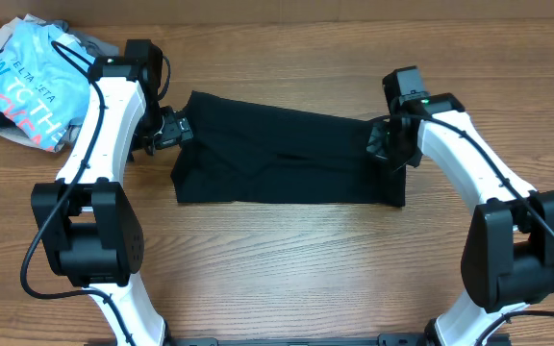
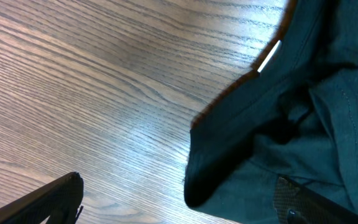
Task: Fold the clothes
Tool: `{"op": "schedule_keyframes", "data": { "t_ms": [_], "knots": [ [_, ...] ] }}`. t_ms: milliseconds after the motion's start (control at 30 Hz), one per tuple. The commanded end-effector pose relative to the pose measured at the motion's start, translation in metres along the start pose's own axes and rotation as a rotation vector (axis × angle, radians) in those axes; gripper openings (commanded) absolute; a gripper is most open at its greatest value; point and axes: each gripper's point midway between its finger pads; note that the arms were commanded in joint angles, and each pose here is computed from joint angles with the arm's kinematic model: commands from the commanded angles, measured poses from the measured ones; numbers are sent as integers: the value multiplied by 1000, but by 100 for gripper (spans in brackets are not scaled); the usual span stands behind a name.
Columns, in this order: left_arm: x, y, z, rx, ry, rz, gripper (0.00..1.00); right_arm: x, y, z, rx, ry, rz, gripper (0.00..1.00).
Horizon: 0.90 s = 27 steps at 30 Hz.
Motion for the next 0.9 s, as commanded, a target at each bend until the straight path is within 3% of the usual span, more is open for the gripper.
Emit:
{"op": "schedule_keyframes", "data": {
  "t_ms": [0,300,533,633,867],
  "knots": [
    [-2,-1,3,-7,20,4,100,9,-3,1,2,10,11,39],
    [-2,-1,3,-7,19,3,100,20,-4,25,-111,24,60,45],
    [-1,-1,3,-7,19,6,100,-12,18,-5,-72,-72,54,47],
    [-1,-1,3,-8,18,8,100,-26,19,-36,-40,-102,52,68],
    [-1,-1,3,-7,19,8,100,-34,14,-65,-184,15,114,77]
  ]
}}
Point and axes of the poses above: each gripper's point midway between its finger pads, its own y axis back along the fingers, its own z axis along the line the jaws close on, x = y × z, and after that the axes turned 10 degrees about -y, right-handed
